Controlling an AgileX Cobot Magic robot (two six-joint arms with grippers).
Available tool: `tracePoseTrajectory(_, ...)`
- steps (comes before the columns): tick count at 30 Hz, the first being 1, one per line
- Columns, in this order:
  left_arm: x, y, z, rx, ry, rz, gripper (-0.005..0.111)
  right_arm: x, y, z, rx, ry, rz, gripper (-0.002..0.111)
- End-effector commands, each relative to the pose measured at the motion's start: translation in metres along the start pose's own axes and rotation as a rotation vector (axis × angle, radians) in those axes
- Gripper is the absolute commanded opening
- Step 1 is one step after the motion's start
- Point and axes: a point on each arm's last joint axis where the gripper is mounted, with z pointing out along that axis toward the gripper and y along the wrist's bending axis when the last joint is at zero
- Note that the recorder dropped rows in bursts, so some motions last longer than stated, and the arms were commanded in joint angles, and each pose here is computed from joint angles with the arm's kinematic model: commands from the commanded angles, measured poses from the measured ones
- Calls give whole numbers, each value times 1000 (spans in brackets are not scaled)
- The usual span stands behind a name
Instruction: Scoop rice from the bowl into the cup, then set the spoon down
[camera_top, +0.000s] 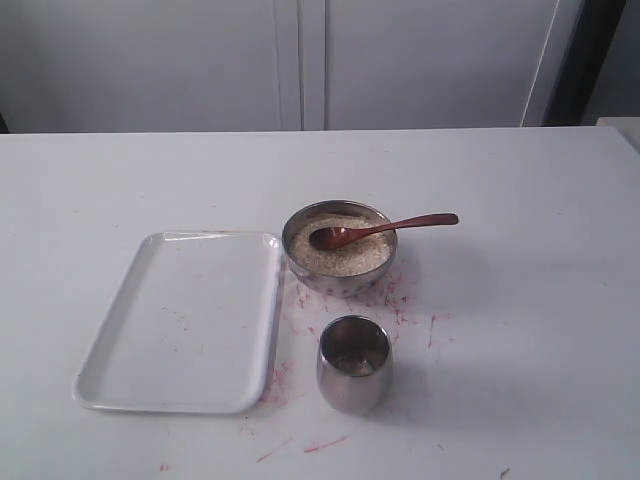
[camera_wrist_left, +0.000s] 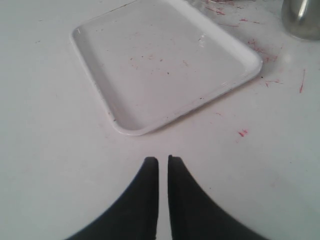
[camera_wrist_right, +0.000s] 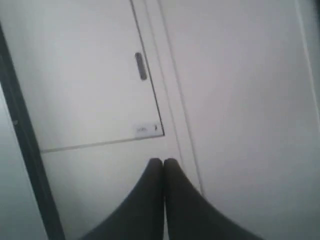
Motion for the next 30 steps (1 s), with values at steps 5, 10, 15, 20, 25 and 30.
tracePoseTrajectory(5,2,-1,0,13,2,-16,14,32,-9,78,-90,349,-151,0)
tracePoseTrajectory(10,2,-1,0,13,2,-16,14,67,-20,123,-158,515,-257,0)
tracePoseTrajectory(15,2,-1,0,13,2,-16,14,103,-24,158,-238,666,-341,0)
tracePoseTrajectory(20,2,-1,0,13,2,-16,14,142,-27,184,-263,840,-415,0)
tracePoseTrajectory(25,2,-1,0,12,2,-14,14,173,-30,205,-242,949,-565,0)
tracePoseTrajectory(30,2,-1,0,12,2,-14,14,205,-25,222,-341,1028,-703,0)
